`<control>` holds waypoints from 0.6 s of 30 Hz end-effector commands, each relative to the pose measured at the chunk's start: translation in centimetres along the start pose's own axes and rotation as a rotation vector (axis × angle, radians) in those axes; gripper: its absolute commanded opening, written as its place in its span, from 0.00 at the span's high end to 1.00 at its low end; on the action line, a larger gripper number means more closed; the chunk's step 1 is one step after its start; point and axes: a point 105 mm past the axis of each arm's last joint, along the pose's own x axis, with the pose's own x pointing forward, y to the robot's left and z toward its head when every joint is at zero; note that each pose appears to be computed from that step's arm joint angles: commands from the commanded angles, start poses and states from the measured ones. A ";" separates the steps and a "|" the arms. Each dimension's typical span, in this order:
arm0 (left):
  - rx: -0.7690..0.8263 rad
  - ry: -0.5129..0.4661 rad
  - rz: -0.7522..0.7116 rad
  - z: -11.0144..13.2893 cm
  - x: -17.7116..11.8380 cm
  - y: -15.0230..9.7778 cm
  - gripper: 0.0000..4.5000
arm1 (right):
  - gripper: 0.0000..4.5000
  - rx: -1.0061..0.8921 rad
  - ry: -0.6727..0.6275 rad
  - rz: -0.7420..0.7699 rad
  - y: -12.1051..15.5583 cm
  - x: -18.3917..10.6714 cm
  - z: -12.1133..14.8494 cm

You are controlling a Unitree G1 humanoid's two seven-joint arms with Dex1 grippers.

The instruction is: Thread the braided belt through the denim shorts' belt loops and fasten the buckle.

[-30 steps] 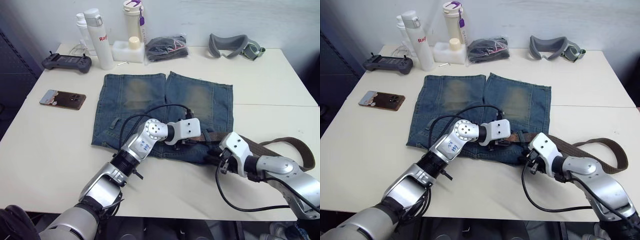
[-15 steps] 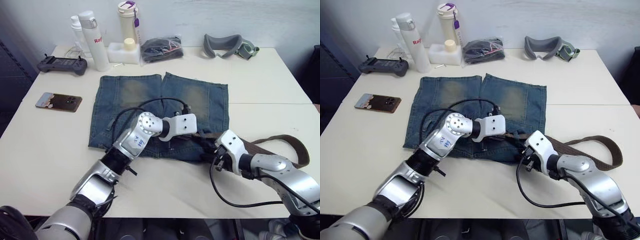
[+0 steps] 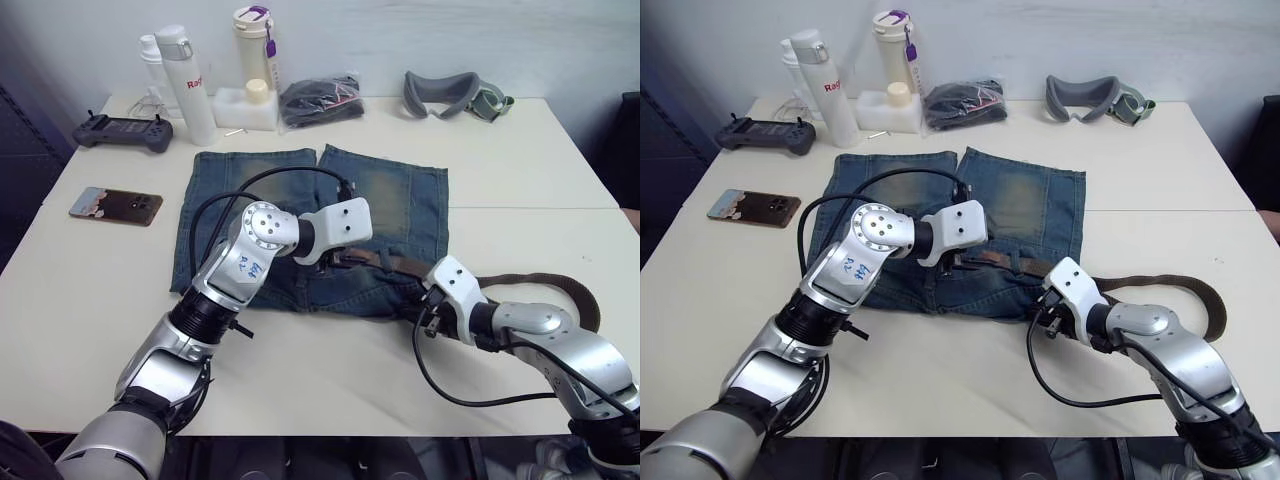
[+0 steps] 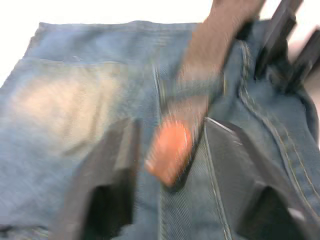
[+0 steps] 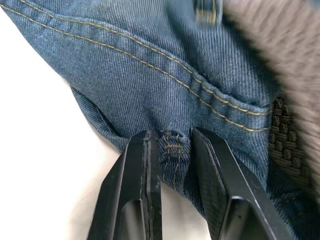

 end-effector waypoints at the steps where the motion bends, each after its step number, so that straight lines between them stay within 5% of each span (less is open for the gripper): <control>1: 0.044 -0.015 -0.004 0.7 0.7 -0.4 0.41 | 0.72 0.053 0.091 -0.007 0.0 0.4 -2.3; 18: 0.119 0.105 0.074 -3.1 1.7 0.7 0.41 | 0.72 0.068 0.080 -0.029 0.0 0.0 -2.3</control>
